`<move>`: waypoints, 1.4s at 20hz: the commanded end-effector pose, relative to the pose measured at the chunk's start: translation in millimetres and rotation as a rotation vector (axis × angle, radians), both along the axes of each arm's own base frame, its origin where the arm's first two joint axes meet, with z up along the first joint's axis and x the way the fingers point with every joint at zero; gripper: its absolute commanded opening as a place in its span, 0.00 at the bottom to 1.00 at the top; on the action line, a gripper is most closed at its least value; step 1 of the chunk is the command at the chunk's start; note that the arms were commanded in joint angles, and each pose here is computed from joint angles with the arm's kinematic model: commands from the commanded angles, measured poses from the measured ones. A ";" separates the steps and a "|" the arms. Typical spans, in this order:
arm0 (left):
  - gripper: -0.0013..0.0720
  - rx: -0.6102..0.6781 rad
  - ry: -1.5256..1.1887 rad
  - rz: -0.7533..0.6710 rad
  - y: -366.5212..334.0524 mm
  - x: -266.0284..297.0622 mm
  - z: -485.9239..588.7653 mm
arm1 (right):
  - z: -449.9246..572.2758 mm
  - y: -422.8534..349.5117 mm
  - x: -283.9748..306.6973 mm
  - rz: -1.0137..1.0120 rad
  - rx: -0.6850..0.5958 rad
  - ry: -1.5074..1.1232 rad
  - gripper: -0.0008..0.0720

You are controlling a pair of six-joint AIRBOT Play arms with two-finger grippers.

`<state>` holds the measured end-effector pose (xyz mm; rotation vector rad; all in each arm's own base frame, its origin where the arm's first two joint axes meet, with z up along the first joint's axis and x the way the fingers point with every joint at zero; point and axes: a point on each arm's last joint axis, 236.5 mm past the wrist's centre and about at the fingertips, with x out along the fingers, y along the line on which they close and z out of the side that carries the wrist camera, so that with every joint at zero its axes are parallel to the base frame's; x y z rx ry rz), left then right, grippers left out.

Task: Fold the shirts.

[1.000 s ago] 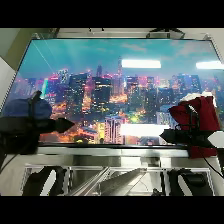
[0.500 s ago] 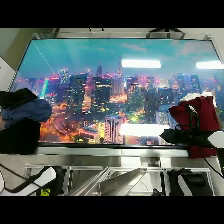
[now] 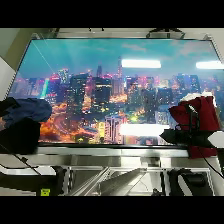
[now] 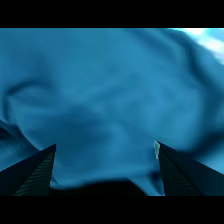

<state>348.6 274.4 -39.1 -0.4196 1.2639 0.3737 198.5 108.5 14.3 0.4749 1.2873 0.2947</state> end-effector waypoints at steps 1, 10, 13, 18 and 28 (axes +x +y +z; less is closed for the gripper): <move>0.96 -0.042 0.065 0.035 15.3 -9.2 -49.5 | 0.0 0.2 -0.3 0.001 0.000 0.000 0.04; 0.03 -0.114 -0.094 -0.117 -50.3 67.3 33.6 | 0.0 0.2 0.0 0.000 0.000 0.000 0.04; 0.03 -0.230 -0.312 -0.243 -132.0 110.2 120.9 | 0.4 0.1 1.4 -0.003 0.001 -0.006 0.04; 0.03 -0.435 -0.389 -0.603 -328.8 90.5 187.7 | 1.1 1.4 1.4 -0.003 0.008 -0.006 0.04; 0.14 -0.443 -0.145 -0.945 -498.6 2.7 85.1 | 2.0 0.6 5.7 -0.012 0.007 -0.022 0.06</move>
